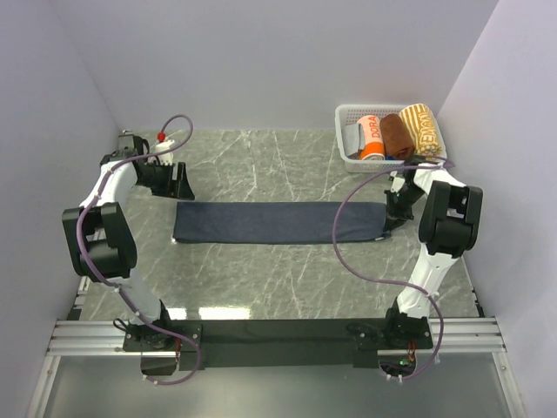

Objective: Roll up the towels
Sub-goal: Fold the towel, then roll the towel

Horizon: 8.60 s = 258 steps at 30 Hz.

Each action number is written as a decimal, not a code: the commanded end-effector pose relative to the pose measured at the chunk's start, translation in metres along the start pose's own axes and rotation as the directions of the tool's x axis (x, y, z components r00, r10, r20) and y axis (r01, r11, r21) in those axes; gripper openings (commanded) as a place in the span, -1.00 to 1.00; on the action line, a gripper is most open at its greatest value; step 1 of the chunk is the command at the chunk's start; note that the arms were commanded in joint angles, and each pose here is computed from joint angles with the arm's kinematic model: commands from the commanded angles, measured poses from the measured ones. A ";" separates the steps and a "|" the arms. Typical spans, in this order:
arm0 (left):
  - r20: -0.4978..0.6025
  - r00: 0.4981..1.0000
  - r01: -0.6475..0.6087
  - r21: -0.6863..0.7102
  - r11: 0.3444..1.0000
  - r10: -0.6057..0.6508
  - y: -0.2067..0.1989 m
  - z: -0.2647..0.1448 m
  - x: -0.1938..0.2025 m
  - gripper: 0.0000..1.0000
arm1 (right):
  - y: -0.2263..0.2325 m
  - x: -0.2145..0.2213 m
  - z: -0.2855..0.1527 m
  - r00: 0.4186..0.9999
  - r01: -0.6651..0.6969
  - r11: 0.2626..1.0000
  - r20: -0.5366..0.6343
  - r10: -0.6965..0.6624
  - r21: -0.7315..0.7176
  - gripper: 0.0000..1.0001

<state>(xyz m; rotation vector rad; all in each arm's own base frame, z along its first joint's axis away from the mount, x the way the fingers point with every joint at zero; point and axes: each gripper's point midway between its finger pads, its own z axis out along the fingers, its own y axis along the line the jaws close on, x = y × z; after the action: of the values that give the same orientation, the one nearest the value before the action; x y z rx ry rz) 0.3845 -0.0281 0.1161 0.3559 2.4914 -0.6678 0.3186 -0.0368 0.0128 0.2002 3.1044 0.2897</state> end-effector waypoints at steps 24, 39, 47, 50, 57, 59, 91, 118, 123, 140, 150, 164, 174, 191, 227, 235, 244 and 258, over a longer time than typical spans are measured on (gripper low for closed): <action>0.070 0.981 0.181 -0.005 0.983 -0.180 -0.010 -0.030 -0.013 0.99 | 0.170 0.006 -0.068 0.877 0.476 0.846 0.206 -0.435 -0.241 -1.00; 0.016 0.955 0.293 -0.169 0.941 -0.295 0.008 -0.033 0.016 0.99 | 0.269 0.018 -0.029 0.824 0.558 0.737 0.152 -0.545 -0.381 -1.00; 0.010 0.955 0.293 -0.162 0.942 -0.295 0.007 -0.031 0.020 0.99 | 0.288 0.024 -0.020 0.818 0.560 0.720 0.133 -0.560 -0.409 -1.00; 0.016 0.960 0.280 -0.145 0.949 -0.281 0.005 -0.031 0.019 0.99 | 0.294 0.026 -0.016 0.812 0.565 0.715 0.127 -0.569 -0.410 -1.00; 0.053 0.978 0.206 -0.143 0.968 -0.200 -0.001 -0.040 0.014 0.99 | 0.303 0.025 -0.004 0.804 0.573 0.709 0.114 -0.584 -0.411 -1.00; 0.044 0.982 0.188 -0.138 0.972 -0.184 -0.002 -0.039 0.017 0.99 | 0.305 0.026 -0.003 0.802 0.575 0.707 0.111 -0.587 -0.412 -1.00; -0.312 0.931 0.172 -0.082 0.982 -0.189 -0.025 0.089 0.085 -0.99 | 0.177 -0.021 0.011 0.842 0.540 0.828 0.088 -0.533 -0.152 -0.47; -0.077 0.993 0.093 0.017 0.996 -0.091 -0.031 0.096 -0.050 -0.35 | 0.220 0.007 -0.019 0.763 0.646 0.743 0.174 -0.623 -0.172 -0.27; -0.109 0.978 0.185 0.052 0.981 -0.178 -0.044 0.111 -0.027 -0.36 | 0.210 0.005 0.003 0.756 0.654 0.740 0.123 -0.643 -0.154 -0.18; -0.168 0.976 0.140 -0.013 0.990 -0.140 -0.025 0.161 -0.030 -0.57 | 0.239 0.108 0.043 0.714 0.658 0.670 0.000 -0.701 -0.343 -0.52; -0.030 0.999 0.015 0.156 0.988 -0.010 -0.051 0.137 -0.087 -0.35 | 0.318 0.137 -0.013 0.663 0.695 0.516 0.168 -0.729 -0.501 -0.10; 0.232 0.962 0.100 0.198 0.975 -0.145 -0.080 0.019 -0.087 0.12 | 0.374 0.072 -0.071 0.596 0.802 0.466 0.433 -0.677 -0.375 -0.41; 0.303 0.930 0.172 0.142 0.975 -0.209 -0.058 -0.020 -0.087 0.25 | 0.403 0.119 -0.021 0.346 0.937 0.298 0.367 -0.864 -0.181 -0.52; 0.316 0.944 0.067 0.096 0.993 -0.094 -0.062 -0.042 -0.064 0.29 | 0.377 0.052 0.021 0.444 0.891 0.450 0.319 -0.837 -0.060 -0.49; -0.083 0.410 -0.857 0.307 0.414 0.908 -0.237 0.087 0.183 0.00 | 0.334 0.000 -0.010 0.765 0.643 0.677 0.278 -0.581 -0.357 -0.28; -0.133 0.376 -0.857 0.326 0.399 0.917 -0.225 0.102 0.202 -0.03 | 0.317 -0.012 -0.010 0.793 0.609 0.712 0.269 -0.546 -0.351 -0.28; -0.093 0.419 -0.799 0.434 0.416 0.903 -0.251 0.081 0.203 -0.99 | 0.314 -0.016 -0.016 0.793 0.609 0.711 0.283 -0.539 -0.351 -0.28; -0.122 0.698 -0.571 0.499 0.652 0.706 -0.224 0.076 0.104 -0.99 | 0.322 -0.020 -0.034 0.770 0.638 0.671 0.316 -0.555 -0.376 0.11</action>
<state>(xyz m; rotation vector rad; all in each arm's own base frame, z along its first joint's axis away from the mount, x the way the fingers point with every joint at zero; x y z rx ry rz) 0.2408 -0.2455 0.0789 1.5699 2.1971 -0.7844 0.3702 0.2656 0.0773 -0.7337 2.6813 0.8801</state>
